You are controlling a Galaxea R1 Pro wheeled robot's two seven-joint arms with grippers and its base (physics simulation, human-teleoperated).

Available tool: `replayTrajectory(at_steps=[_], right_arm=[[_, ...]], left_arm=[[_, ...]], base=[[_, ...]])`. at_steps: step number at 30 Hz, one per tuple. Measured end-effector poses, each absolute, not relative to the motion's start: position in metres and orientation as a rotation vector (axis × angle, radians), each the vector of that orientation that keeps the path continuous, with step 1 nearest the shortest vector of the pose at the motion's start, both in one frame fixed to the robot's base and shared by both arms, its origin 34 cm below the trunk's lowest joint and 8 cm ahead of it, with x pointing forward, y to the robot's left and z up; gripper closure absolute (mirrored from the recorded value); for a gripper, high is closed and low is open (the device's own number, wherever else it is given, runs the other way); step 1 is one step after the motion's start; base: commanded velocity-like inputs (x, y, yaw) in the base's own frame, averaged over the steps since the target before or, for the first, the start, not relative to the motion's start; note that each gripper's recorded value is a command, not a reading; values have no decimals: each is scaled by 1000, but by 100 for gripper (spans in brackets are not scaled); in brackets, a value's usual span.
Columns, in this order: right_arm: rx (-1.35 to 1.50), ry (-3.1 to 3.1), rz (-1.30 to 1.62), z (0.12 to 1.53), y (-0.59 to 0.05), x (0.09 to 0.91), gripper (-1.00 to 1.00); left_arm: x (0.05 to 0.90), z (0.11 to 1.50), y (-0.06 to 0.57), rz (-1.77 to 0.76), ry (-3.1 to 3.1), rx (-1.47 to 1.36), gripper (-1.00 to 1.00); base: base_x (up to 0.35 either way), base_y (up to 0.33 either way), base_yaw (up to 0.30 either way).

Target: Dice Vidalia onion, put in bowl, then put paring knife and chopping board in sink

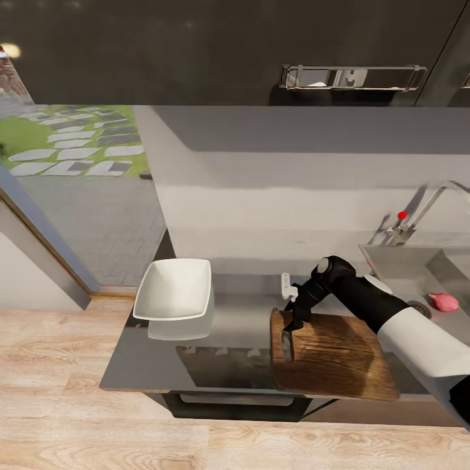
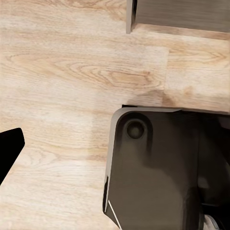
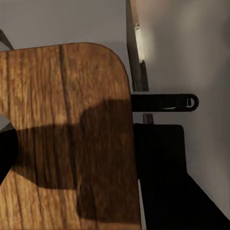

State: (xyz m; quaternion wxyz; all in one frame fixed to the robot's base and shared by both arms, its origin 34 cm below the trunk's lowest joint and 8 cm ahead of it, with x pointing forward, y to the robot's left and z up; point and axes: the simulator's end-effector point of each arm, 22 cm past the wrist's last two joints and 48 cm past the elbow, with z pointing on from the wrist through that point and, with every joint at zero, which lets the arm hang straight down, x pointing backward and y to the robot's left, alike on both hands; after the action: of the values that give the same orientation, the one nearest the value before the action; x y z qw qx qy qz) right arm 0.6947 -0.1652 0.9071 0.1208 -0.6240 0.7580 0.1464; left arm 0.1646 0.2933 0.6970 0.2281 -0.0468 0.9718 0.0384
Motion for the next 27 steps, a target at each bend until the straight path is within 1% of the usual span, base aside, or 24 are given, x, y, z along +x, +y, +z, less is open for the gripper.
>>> replayTrajectory(at_steps=[27], right_arm=[[-1821,2196,411,921,-163,696,100]], left_arm=[[171,698,293,104,2654,-129,-100]], base=[[0,0,0]])
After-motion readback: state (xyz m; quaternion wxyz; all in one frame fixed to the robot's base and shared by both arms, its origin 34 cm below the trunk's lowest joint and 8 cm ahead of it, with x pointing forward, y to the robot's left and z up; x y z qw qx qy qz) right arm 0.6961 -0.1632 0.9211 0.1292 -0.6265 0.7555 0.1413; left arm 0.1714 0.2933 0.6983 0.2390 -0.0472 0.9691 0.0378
